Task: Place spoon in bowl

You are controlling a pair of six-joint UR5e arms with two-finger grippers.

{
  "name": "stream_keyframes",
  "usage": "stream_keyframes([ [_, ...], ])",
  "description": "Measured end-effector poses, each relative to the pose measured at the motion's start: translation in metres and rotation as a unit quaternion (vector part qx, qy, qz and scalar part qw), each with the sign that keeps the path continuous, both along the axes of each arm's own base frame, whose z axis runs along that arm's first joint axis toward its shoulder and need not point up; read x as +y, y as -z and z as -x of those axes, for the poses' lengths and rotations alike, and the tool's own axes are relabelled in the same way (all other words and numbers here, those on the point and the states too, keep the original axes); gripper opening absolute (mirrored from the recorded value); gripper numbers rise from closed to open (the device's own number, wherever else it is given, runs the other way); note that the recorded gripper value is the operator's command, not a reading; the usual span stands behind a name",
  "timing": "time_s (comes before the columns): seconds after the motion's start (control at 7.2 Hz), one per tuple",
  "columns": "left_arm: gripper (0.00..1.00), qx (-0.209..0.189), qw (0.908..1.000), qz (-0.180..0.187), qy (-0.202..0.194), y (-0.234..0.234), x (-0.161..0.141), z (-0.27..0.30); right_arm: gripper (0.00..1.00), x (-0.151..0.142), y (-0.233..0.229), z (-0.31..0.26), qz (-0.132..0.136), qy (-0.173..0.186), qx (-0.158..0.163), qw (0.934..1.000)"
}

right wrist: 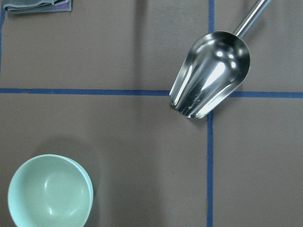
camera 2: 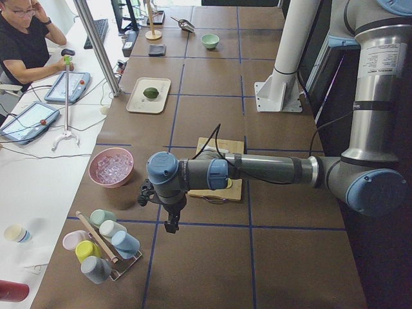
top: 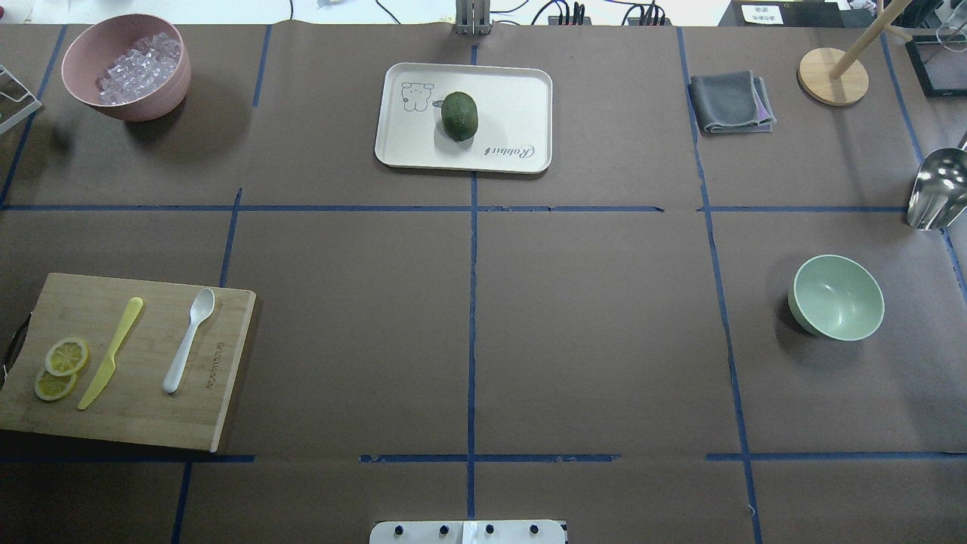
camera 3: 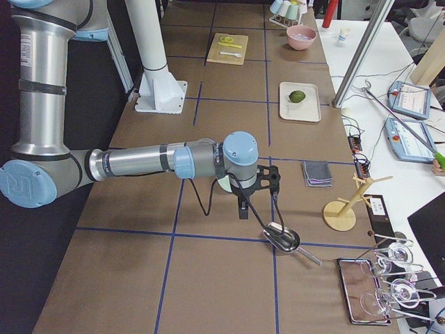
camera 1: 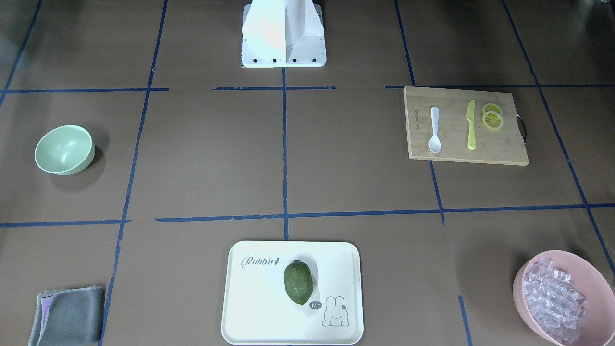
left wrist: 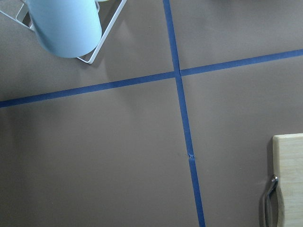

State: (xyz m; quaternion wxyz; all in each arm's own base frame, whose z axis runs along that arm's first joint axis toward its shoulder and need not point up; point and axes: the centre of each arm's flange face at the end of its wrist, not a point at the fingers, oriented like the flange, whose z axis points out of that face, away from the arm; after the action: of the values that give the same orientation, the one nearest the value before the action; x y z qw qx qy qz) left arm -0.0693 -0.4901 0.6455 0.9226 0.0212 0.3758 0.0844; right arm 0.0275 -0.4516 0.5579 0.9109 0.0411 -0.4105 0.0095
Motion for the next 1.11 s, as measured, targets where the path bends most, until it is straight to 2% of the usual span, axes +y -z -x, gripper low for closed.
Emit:
stream_keyframes([
  [0.28, 1.0, 0.0, 1.0, -0.001, 0.0, 0.001, -0.001, 0.0, 1.0, 0.003, 0.013, 0.056, 0.0, -0.031, 0.0, 0.9995],
  [0.56, 1.0, 0.0, 1.0, -0.003, -0.001, 0.002, -0.001, -0.001, 1.0, 0.02, 0.009, 0.118, 0.0, -0.067, -0.008, 0.9978],
  [0.83, 1.0, 0.0, 1.0, -0.004, -0.001, 0.002, -0.002, -0.001, 1.0, 0.034, -0.009, 0.178, -0.008, -0.079, -0.001, 0.9968],
  [1.11, 1.0, 0.0, 1.0, -0.003, -0.001, 0.002, -0.002, -0.001, 1.0, 0.044, -0.05, 0.206, -0.012, -0.071, -0.002, 0.9974],
])
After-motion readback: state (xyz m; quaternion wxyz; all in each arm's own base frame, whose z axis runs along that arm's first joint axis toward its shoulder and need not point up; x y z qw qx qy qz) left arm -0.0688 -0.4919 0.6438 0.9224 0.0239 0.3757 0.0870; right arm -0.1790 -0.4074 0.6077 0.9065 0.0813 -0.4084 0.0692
